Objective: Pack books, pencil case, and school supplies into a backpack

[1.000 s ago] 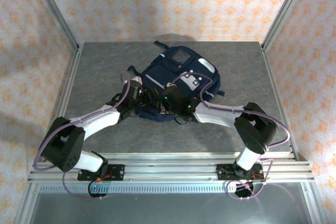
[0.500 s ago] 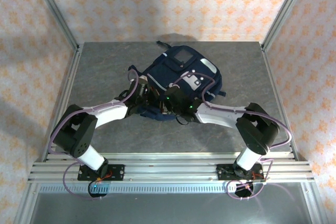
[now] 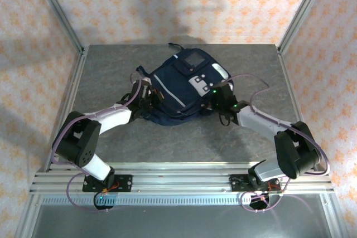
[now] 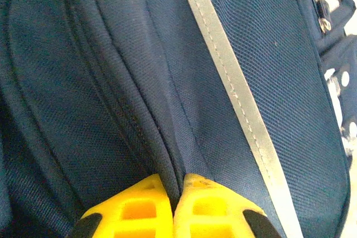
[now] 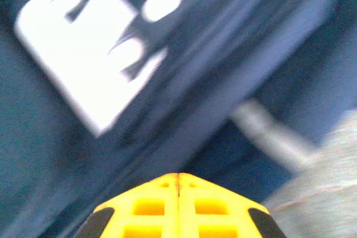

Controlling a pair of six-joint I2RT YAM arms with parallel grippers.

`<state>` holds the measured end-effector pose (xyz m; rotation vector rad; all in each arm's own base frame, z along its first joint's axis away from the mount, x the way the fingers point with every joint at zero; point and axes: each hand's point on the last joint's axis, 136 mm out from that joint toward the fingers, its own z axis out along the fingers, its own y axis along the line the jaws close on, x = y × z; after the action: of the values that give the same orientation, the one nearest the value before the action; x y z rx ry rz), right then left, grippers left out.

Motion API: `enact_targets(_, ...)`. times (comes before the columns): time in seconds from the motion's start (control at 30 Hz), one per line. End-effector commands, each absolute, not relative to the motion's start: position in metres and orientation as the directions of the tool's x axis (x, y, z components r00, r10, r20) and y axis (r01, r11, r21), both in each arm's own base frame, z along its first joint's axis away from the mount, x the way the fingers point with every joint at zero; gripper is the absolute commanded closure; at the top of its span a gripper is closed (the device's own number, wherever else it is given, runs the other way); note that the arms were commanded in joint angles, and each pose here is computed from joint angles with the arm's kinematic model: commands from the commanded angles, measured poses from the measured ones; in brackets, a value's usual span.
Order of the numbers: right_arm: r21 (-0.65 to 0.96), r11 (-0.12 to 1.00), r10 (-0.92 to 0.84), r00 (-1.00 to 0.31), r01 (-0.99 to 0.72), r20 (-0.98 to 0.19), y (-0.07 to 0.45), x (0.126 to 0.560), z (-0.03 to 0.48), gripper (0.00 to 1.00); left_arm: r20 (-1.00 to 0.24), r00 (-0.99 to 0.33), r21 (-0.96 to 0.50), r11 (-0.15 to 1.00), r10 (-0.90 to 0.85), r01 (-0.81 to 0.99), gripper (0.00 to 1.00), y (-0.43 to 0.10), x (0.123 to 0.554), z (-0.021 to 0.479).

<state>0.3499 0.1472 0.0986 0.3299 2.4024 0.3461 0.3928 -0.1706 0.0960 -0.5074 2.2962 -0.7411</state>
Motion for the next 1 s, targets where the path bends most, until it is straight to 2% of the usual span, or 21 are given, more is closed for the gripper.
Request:
enact_targets(0.0,0.245,0.950,0.308,-0.724,0.195,-0.617,0.128,0.352,0.098,1.00,-0.543,-0.656,-0.590,0.794,-0.524,-0.146,1.00,-0.155,0.400,0.112)
enact_targets(0.13,0.323,0.933,0.333,-0.723,0.160,-0.605,0.144,0.358,0.108,1.00,-0.534,-0.661,-0.610,0.782,-0.528,-0.131,1.00,-0.160,0.401,0.117)
enact_targets(0.23,0.390,0.919,0.307,-0.739,0.065,-0.600,0.165,0.353,0.121,0.95,-0.538,-0.656,-0.623,0.774,-0.529,-0.114,1.00,-0.163,0.402,0.126)
enact_targets(0.3,0.425,0.904,0.259,-0.743,-0.038,-0.617,0.187,0.342,0.134,0.86,-0.537,-0.657,-0.631,0.769,-0.529,-0.103,1.00,-0.164,0.401,0.132)
enact_targets(0.37,0.438,0.888,0.197,-0.742,-0.142,-0.640,0.209,0.327,0.143,0.72,-0.531,-0.659,-0.649,0.756,-0.532,-0.087,1.00,-0.168,0.400,0.140)
enact_targets(0.4,0.440,0.878,0.168,-0.741,-0.187,-0.650,0.218,0.319,0.146,0.68,-0.530,-0.657,-0.658,0.749,-0.536,-0.081,1.00,-0.169,0.400,0.144)
enact_targets(0.57,0.418,0.838,0.024,-0.741,-0.351,-0.671,0.258,0.287,0.141,0.58,-0.521,-0.649,-0.701,0.712,-0.554,-0.044,1.00,-0.175,0.400,0.168)
enact_targets(0.7,0.398,0.827,-0.040,-0.748,-0.397,-0.663,0.279,0.278,0.128,0.51,-0.515,-0.651,-0.717,0.696,-0.557,-0.028,1.00,-0.180,0.403,0.177)
enact_targets(0.77,0.379,0.833,-0.060,-0.746,-0.404,-0.663,0.287,0.279,0.120,0.49,-0.514,-0.650,-0.721,0.693,-0.560,-0.027,1.00,-0.181,0.404,0.179)
enact_targets(0.97,0.370,0.831,-0.085,-0.752,-0.416,-0.653,0.310,0.284,0.109,0.51,-0.502,-0.654,-0.727,0.685,-0.566,-0.035,1.00,-0.182,0.403,0.176)
